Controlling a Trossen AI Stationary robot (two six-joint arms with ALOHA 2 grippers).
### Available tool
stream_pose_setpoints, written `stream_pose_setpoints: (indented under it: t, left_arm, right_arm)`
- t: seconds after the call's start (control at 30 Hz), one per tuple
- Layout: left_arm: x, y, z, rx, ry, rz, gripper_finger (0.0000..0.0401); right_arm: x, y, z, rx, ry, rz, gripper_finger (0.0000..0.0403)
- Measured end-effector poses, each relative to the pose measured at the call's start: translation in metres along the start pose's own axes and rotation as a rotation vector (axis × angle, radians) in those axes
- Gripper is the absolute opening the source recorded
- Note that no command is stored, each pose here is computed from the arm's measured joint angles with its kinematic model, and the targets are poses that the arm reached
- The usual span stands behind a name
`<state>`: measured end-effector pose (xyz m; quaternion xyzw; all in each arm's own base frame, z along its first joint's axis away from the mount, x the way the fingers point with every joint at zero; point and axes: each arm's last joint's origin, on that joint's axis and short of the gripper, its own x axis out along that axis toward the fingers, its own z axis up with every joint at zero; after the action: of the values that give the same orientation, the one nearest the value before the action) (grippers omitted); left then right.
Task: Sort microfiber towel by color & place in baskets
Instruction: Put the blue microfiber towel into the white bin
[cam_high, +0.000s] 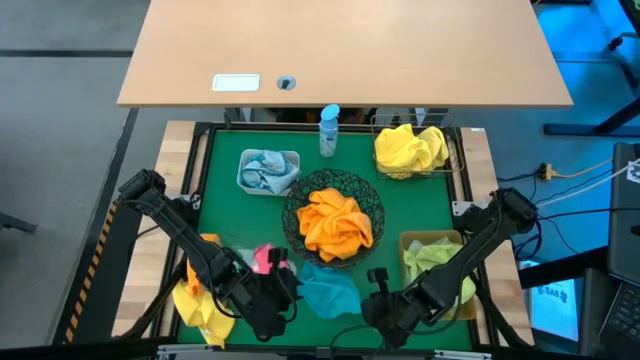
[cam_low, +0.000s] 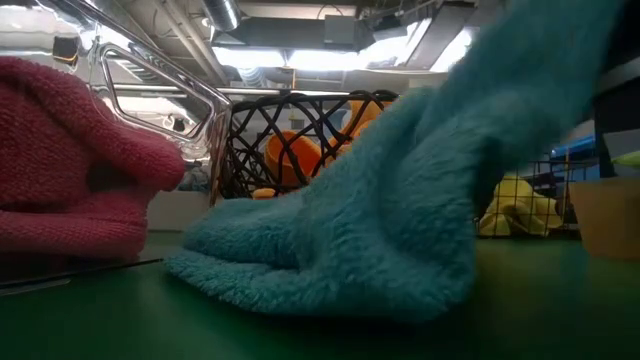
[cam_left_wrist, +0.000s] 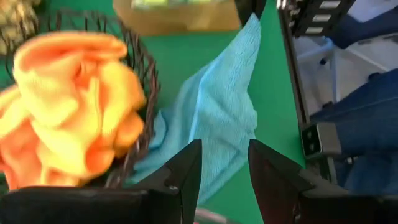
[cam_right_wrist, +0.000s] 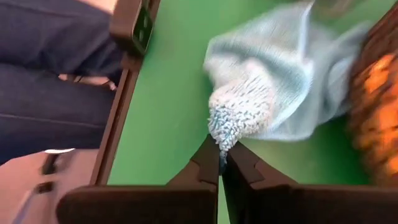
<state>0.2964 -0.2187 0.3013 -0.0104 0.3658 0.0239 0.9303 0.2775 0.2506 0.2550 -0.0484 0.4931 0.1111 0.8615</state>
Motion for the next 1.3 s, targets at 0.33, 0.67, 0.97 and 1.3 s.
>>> stream_pose_setpoints:
  t: [0.33,0.67,0.97,1.3]
  left_arm:
    - [0.007,0.006,0.023,0.024,-0.155,-0.026,0.0125]
    - [0.009,0.009,0.034,0.013,-0.222,-0.051,0.0125]
    - [0.009,0.008,0.034,0.013,-0.221,-0.056,0.0125]
    - [0.010,0.009,0.034,0.021,-0.195,-0.120,0.0131]
  right_arm:
    - [-0.041,-0.012,0.047,-0.043,-0.178,-0.052,0.0003]
    - [-0.054,-0.033,0.070,-0.023,-0.252,-0.081,0.0007]
    - [-0.057,-0.036,0.081,-0.058,-0.349,-0.104,0.0007]
    - [-0.057,-0.036,0.081,-0.081,-0.356,-0.123,0.0007]
